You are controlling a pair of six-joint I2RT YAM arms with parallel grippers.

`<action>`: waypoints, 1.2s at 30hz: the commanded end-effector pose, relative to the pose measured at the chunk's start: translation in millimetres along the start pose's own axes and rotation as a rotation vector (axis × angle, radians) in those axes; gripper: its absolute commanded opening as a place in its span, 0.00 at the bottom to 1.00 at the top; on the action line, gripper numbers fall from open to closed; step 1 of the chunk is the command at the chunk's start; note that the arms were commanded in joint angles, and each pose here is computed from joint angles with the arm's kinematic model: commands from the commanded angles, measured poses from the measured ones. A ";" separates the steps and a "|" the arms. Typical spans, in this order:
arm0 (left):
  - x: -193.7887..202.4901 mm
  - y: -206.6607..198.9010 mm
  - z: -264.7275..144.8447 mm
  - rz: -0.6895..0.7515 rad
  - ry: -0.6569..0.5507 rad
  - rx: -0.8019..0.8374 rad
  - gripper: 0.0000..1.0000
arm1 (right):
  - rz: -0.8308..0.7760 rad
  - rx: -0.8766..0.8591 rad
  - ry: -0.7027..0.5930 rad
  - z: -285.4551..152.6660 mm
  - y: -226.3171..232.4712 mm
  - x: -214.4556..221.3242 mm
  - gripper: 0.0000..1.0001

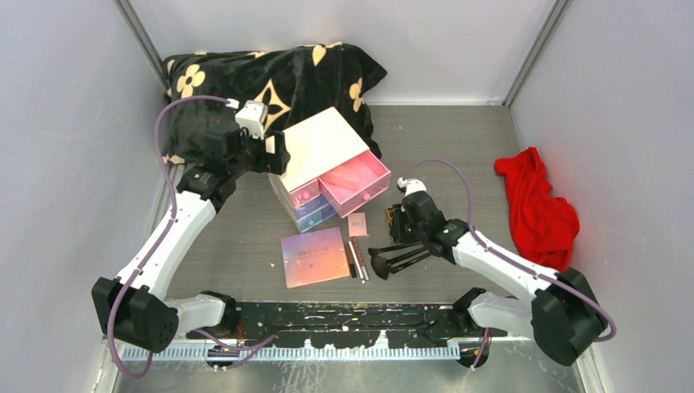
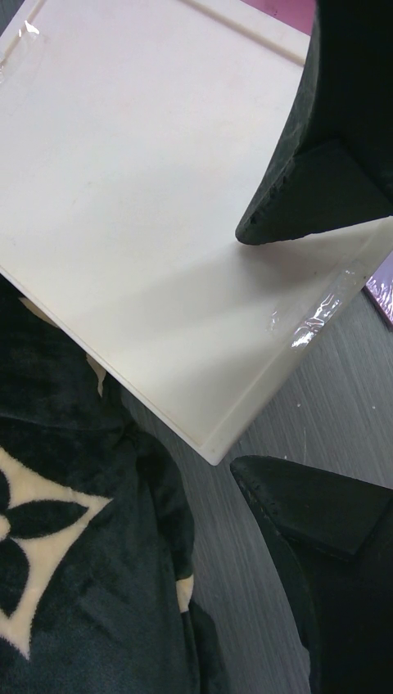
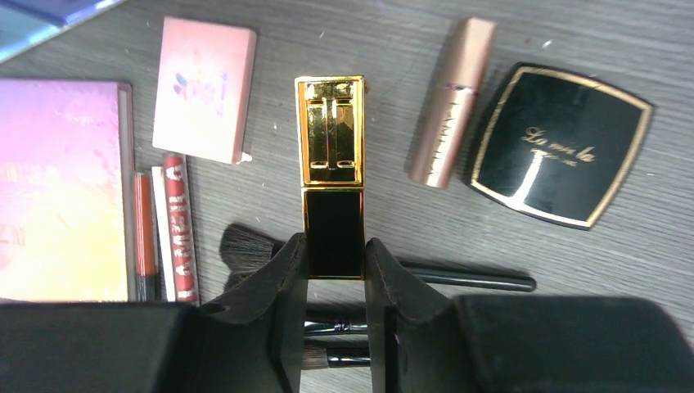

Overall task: Organize the makeup
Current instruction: Pick up the lipstick at the center of the board, then place the lipstick in the drawer.

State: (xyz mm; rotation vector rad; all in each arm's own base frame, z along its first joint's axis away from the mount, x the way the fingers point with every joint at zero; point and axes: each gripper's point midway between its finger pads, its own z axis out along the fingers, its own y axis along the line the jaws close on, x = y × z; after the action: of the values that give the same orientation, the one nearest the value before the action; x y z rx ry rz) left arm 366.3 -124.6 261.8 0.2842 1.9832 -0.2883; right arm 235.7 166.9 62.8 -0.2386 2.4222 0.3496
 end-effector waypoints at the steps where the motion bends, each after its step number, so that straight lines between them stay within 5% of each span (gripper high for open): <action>1: -12.1 1.5 -1.1 0.009 -0.045 0.000 1.00 | 0.047 0.098 -0.096 -13.1 -17.8 -13.4 0.01; 6: -12.2 1.9 -2.8 0.009 -0.046 -0.003 1.00 | 0.064 0.175 -0.200 -33.0 -31.0 -39.0 0.01; 19: -17.4 0.4 -5.7 0.006 -0.060 0.002 1.00 | -0.077 0.070 -0.425 -115.3 20.6 -186.2 0.01; 36: -18.4 0.5 -6.7 0.005 -0.065 0.002 1.00 | -0.139 -0.312 -0.320 -141.4 100.8 -202.6 0.01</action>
State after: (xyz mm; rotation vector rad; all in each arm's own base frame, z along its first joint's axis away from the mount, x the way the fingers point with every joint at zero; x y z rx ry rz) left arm 366.3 -124.6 261.9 0.2840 1.9828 -0.2889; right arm 291.3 222.4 277.9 -0.4092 2.1063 0.5254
